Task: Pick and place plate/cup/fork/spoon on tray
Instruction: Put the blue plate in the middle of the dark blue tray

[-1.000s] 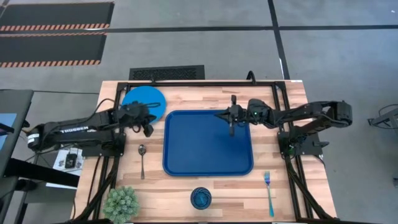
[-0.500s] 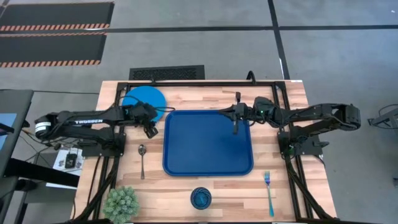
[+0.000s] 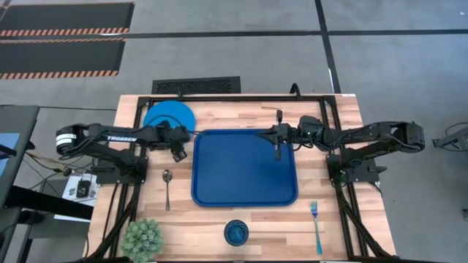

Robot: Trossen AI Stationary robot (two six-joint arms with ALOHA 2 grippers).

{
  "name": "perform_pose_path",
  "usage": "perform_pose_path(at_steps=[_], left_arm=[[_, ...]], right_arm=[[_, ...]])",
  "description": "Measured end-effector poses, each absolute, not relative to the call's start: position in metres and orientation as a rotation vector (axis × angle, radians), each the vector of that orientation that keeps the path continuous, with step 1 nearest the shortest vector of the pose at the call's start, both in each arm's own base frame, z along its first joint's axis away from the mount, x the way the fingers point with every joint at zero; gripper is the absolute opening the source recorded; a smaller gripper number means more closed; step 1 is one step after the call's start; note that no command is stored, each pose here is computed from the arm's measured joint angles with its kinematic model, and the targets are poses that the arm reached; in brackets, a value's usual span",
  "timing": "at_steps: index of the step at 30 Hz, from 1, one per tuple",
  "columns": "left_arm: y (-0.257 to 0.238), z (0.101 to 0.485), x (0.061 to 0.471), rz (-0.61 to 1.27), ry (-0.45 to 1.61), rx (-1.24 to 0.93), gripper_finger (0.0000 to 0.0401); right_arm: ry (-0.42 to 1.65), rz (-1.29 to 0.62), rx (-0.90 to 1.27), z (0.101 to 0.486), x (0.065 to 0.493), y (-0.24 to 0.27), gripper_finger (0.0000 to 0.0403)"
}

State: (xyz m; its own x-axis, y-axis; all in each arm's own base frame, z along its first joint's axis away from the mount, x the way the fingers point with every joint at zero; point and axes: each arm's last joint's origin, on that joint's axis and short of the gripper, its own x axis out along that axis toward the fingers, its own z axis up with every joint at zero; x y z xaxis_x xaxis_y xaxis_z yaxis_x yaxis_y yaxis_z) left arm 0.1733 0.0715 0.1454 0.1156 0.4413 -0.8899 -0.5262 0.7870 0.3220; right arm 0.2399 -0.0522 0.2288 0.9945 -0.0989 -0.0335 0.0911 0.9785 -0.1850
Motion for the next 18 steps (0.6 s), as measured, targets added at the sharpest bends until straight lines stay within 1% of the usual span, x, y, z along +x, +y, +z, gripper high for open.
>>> perform_pose_path(at_steps=[6, 12, 15, 18], left_arm=[[0.073, 0.132, 0.177, 0.692, 1.348, -0.068, 0.0192], [0.075, 0.123, 0.181, 0.725, 1.389, -0.015, 0.0173], [0.075, 0.123, 0.181, 0.724, 1.386, 0.012, 0.0148], [0.076, 0.125, 0.181, 0.722, 1.379, 0.034, 0.0106]], right_arm=[[0.045, -0.094, -0.185, 0.229, 0.240, -0.052, 0.0010], [0.048, -0.094, -0.184, 0.228, 0.240, -0.052, 0.0009], [0.048, -0.094, -0.184, 0.228, 0.240, -0.052, 0.0010], [0.048, -0.094, -0.184, 0.228, 0.240, -0.052, 0.0009]])
